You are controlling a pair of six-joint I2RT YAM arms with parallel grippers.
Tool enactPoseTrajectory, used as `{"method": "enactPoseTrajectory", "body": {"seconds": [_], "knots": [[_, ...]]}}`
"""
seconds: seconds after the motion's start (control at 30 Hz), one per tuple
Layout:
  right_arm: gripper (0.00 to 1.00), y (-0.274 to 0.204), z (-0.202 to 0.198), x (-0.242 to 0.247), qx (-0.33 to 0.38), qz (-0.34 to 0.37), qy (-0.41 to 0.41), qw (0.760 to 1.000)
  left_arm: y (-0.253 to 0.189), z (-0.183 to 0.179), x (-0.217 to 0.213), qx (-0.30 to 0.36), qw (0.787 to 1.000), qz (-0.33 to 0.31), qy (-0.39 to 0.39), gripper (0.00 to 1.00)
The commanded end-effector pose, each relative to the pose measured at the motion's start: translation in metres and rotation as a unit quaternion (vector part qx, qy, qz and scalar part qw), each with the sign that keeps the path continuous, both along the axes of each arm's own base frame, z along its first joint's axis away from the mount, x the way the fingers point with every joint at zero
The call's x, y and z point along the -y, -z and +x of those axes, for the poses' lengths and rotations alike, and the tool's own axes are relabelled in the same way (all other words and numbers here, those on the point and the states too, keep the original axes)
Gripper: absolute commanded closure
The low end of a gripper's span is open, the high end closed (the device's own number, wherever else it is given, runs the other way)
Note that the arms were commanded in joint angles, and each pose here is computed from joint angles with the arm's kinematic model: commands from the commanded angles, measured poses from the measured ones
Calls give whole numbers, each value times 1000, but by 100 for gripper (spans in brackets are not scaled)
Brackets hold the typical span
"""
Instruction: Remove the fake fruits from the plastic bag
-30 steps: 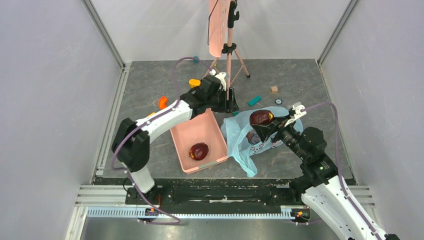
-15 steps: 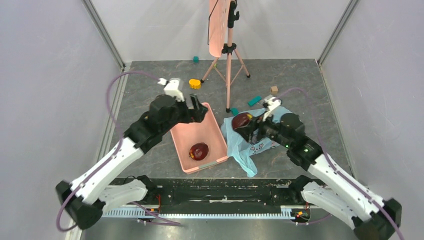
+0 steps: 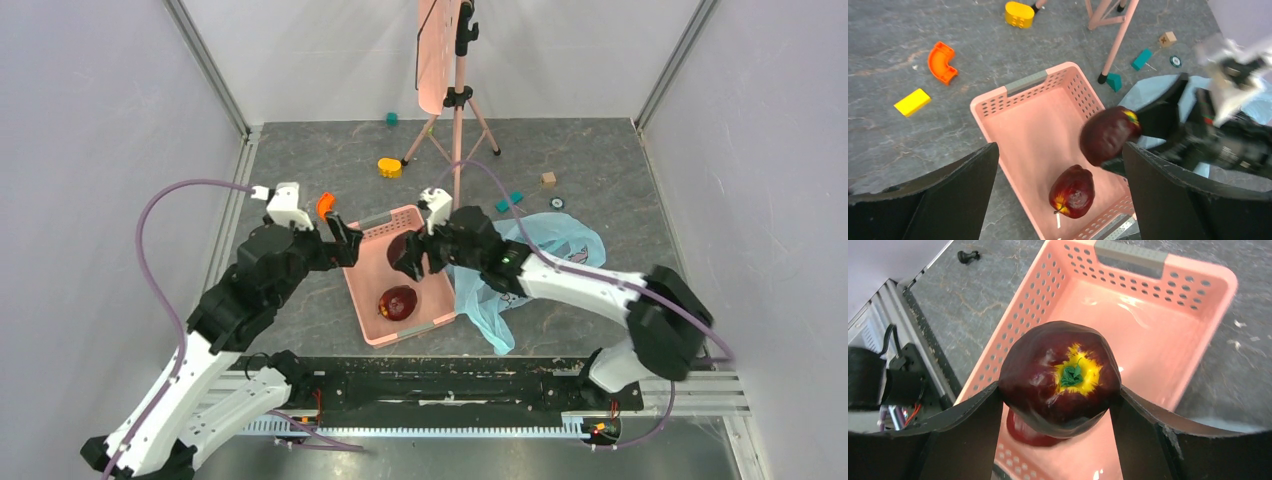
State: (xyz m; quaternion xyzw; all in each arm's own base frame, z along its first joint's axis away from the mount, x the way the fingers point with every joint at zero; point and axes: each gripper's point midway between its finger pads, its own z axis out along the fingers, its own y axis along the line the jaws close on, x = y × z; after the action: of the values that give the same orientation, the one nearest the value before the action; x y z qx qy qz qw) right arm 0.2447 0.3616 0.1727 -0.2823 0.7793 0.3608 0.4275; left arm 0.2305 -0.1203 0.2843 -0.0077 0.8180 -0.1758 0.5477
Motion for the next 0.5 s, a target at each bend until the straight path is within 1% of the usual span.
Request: {"method": "enactPoseTrajectory", "body": {"seconds": [0.0, 0.1, 0.23, 0.47], "knots": [[43, -28, 37, -53, 25, 43, 3, 999, -11, -11, -27, 26, 999, 39, -20, 0], [43, -15, 57, -77, 16, 35, 7, 999, -10, -16, -30, 23, 998, 46, -18, 0], [43, 17, 77, -100, -8, 5, 13, 1000, -8, -20, -29, 19, 999, 47, -9, 0], [42, 62, 81, -110, -38, -17, 16, 999, -2, -23, -32, 11, 998, 61, -6, 0]]}}
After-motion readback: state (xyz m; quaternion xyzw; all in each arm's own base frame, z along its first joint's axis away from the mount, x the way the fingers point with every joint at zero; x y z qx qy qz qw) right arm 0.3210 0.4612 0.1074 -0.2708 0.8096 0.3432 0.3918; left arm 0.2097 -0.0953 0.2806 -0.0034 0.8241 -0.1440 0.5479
